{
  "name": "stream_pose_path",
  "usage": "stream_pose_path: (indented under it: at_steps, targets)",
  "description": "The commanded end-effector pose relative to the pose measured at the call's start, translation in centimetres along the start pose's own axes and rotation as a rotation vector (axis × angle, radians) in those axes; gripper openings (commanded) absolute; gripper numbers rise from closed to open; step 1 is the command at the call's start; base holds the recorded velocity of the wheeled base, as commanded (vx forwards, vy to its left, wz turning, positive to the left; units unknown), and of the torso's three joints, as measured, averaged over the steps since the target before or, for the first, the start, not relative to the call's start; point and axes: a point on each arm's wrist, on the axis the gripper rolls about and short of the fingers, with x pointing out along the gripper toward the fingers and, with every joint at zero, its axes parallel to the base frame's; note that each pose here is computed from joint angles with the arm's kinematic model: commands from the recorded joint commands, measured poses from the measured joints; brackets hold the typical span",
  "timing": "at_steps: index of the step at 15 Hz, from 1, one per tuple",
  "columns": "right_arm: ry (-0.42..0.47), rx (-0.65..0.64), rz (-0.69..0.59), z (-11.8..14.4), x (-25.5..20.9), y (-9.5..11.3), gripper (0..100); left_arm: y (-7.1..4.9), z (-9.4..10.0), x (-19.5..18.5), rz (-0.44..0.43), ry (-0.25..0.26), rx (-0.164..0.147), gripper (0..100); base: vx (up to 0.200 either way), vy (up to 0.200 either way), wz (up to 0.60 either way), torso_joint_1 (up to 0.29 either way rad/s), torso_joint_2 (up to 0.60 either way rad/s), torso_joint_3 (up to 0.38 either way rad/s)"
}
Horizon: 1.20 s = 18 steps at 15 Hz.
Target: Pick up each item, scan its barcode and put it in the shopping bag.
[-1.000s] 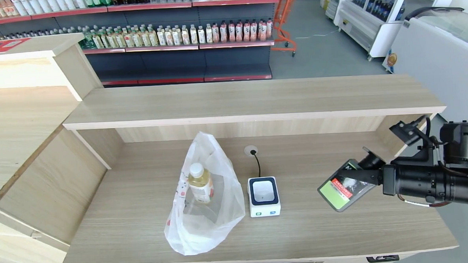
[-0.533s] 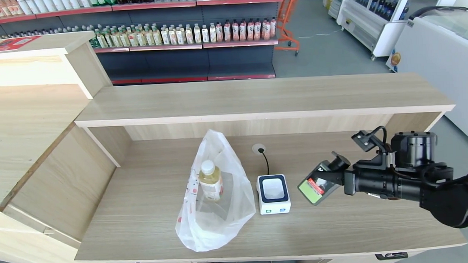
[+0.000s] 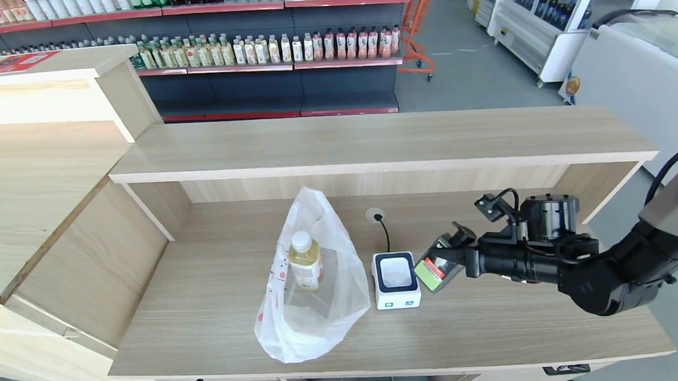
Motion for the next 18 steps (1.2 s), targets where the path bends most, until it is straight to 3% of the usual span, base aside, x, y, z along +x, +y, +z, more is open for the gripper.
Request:
stream_pose_path:
  at_steps: [1,7,18]
  targets:
    - [0.013,0.003,0.006,-0.5,1.2,-0.4,0,0.0,0.0,0.0,0.000,-0.001,-0.001,100,0.000,0.000,0.00,0.000,0.00,0.000]
    - [0.051,0.014,0.023,-1.9,2.5,-0.2,0,0.0,0.0,0.0,0.000,0.001,-0.001,100,0.000,0.000,0.00,0.000,0.00,0.000]
    - [0.008,-0.021,0.010,-2.6,6.2,-1.2,0,0.0,0.0,0.0,0.000,-0.001,-0.001,100,0.000,0.000,0.00,0.000,0.00,0.000]
